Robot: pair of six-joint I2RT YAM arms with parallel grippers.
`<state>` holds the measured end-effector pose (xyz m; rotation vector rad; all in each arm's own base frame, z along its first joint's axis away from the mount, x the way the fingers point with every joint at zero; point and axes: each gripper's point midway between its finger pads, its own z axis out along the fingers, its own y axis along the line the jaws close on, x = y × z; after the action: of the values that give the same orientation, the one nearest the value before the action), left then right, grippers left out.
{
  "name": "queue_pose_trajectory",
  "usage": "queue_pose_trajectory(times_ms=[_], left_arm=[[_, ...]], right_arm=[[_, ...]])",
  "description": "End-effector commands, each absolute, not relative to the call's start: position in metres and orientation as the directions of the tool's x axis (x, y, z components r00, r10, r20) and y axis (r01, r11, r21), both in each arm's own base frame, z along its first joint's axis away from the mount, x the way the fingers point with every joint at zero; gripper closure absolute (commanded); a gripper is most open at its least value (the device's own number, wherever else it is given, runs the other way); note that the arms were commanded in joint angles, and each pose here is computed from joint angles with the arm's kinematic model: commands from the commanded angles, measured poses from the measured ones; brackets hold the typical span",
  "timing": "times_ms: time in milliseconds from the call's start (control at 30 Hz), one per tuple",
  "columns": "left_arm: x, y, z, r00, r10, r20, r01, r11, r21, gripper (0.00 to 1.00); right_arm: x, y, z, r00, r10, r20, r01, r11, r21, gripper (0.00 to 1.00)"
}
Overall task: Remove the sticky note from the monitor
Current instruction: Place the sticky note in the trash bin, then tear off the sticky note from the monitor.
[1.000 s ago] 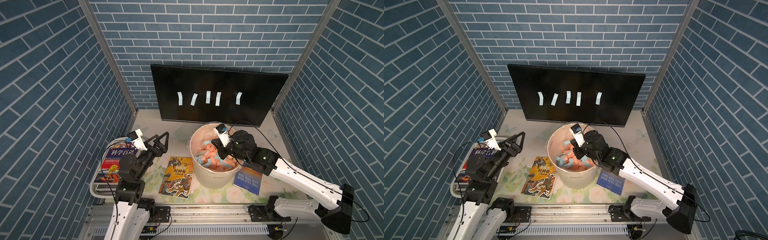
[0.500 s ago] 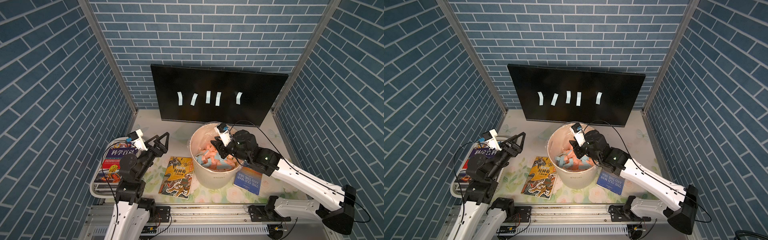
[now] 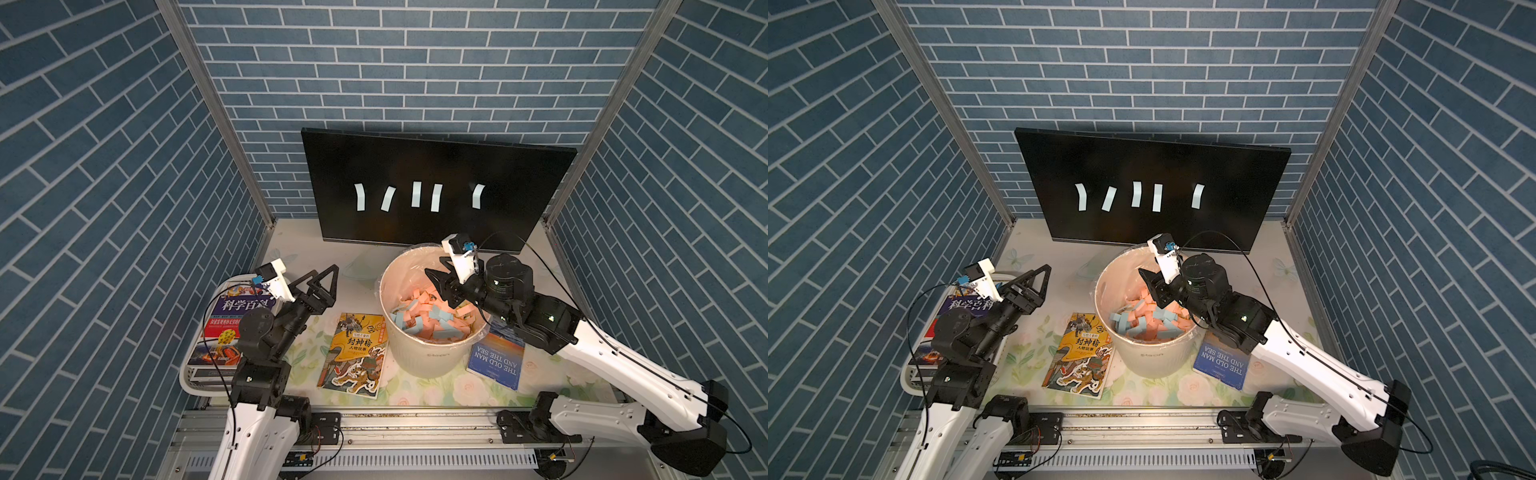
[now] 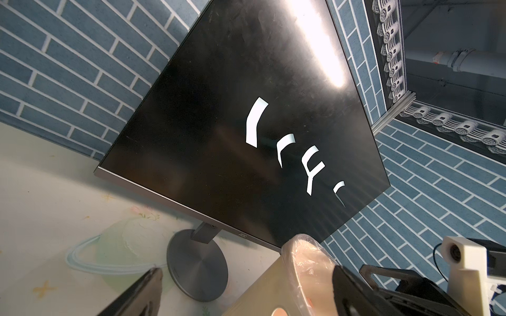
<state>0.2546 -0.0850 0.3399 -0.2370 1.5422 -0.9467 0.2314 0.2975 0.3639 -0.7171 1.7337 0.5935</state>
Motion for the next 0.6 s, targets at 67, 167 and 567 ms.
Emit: queue_pose_trajectory(times_ms=[67, 167, 567], left_arm=[[0.251, -0.088, 0.343, -0.228, -0.633, -0.740, 0.390, 0.637, -0.665, 0.00], [0.250, -0.088, 0.343, -0.229, -0.633, -0.739, 0.390, 0.636, -0.666, 0.00], [0.249, -0.088, 0.343, -0.227, -0.631, -0.742, 0.390, 0.639, -0.663, 0.00]], right_arm=[[0.238, 0.282, 0.412, -0.148, -0.030, -0.989, -0.670, 0.738, 0.077, 0.44], [0.243, 0.274, 0.423, -0.140, 0.012, -0.990, -0.647, 0.756, 0.101, 0.41], [0.278, 0.236, 0.445, -0.160, 0.198, -0.967, -0.573, 0.779, 0.254, 0.36]])
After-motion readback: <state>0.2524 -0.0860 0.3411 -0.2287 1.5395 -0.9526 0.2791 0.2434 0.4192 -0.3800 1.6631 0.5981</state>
